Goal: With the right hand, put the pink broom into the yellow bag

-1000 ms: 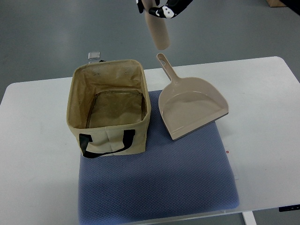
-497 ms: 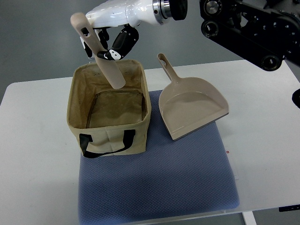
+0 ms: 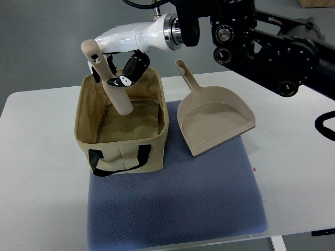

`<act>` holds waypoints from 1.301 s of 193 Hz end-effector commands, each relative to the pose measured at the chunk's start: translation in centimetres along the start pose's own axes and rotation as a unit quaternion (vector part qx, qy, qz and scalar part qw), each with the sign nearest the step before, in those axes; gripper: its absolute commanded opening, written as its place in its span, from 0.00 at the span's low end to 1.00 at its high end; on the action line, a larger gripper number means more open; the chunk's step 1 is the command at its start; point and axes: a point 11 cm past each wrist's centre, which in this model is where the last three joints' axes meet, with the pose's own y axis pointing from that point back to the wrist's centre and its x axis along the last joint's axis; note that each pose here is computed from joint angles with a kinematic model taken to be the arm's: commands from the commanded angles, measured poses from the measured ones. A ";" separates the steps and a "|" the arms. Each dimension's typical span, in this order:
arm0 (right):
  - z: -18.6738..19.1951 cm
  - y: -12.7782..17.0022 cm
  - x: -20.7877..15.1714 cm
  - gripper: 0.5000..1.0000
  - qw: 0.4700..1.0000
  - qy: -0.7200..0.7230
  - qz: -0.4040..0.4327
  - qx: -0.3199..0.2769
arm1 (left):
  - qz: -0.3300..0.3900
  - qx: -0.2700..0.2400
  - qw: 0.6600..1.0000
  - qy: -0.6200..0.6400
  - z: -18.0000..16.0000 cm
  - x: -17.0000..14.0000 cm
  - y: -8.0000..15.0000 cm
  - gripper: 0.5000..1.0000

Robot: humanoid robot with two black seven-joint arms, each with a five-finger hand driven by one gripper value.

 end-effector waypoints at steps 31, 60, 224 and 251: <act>0.5 0.5 0.4 0.85 1.000 -0.002 0.009 -0.006 | 0.000 0.000 1.000 0.000 0.0 0.0 0.0 1.00; 0.7 0.7 0.5 0.86 1.000 -0.002 0.011 -0.009 | 0.000 0.000 1.000 0.000 0.0 0.0 0.0 1.00; 15.9 15.8 4.6 0.85 0.889 -0.235 0.350 -0.180 | 0.000 0.000 1.000 0.000 0.0 0.0 0.0 1.00; 18.7 19.0 2.3 0.85 0.815 -0.330 0.436 -0.195 | 0.000 0.000 1.000 0.000 0.0 0.0 0.0 1.00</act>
